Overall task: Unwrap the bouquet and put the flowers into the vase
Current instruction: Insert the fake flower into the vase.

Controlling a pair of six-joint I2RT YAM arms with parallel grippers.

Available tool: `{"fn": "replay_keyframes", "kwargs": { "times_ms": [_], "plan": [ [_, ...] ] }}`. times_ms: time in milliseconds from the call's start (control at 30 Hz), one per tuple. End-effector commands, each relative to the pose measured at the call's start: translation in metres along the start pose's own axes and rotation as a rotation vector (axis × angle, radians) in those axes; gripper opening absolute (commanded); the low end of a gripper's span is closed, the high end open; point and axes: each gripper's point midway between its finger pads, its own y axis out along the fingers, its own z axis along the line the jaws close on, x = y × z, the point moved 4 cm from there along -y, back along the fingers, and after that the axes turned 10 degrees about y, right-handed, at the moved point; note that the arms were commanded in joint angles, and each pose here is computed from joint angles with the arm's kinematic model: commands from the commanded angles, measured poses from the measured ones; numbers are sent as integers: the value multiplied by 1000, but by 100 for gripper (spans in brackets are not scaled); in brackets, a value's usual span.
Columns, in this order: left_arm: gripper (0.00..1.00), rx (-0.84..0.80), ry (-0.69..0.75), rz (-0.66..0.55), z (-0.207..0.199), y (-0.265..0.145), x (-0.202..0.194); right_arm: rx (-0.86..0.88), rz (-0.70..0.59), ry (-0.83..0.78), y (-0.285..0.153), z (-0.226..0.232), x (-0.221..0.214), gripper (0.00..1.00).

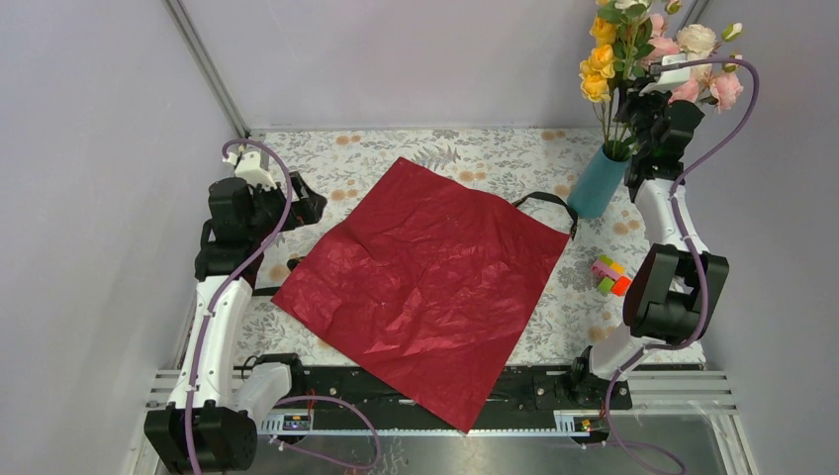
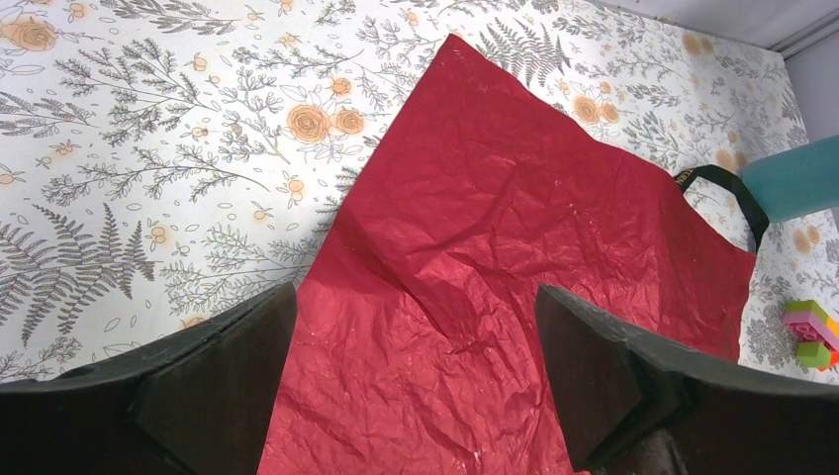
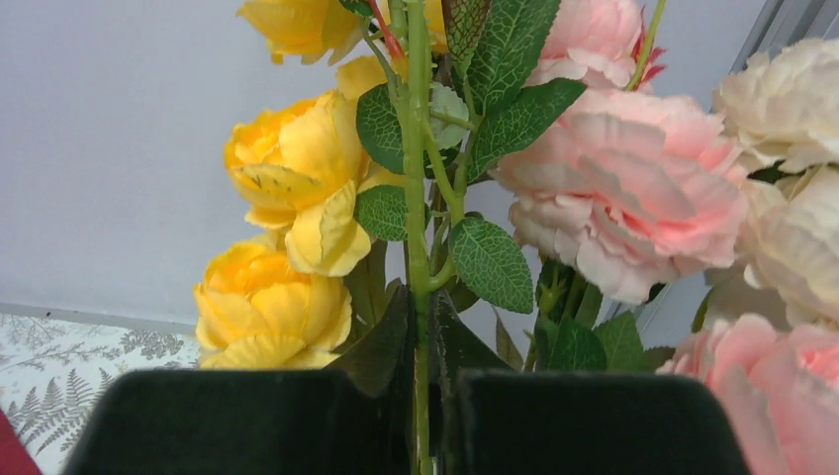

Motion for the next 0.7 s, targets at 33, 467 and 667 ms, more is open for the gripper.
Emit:
{"fn": "replay_keyframes", "kwargs": {
  "times_ms": [33,467,667],
  "plan": [
    [99,-39,6,-53,-5,0,10,19,-137,-24,-17,12,42,0],
    [99,-61,-1,-49,-7,1,9,-28,-87,-7,-38,8,7,0],
    [99,-57,-3,-48,-6,2,8,-56,-66,9,-44,3,-10,0]
  ]
}}
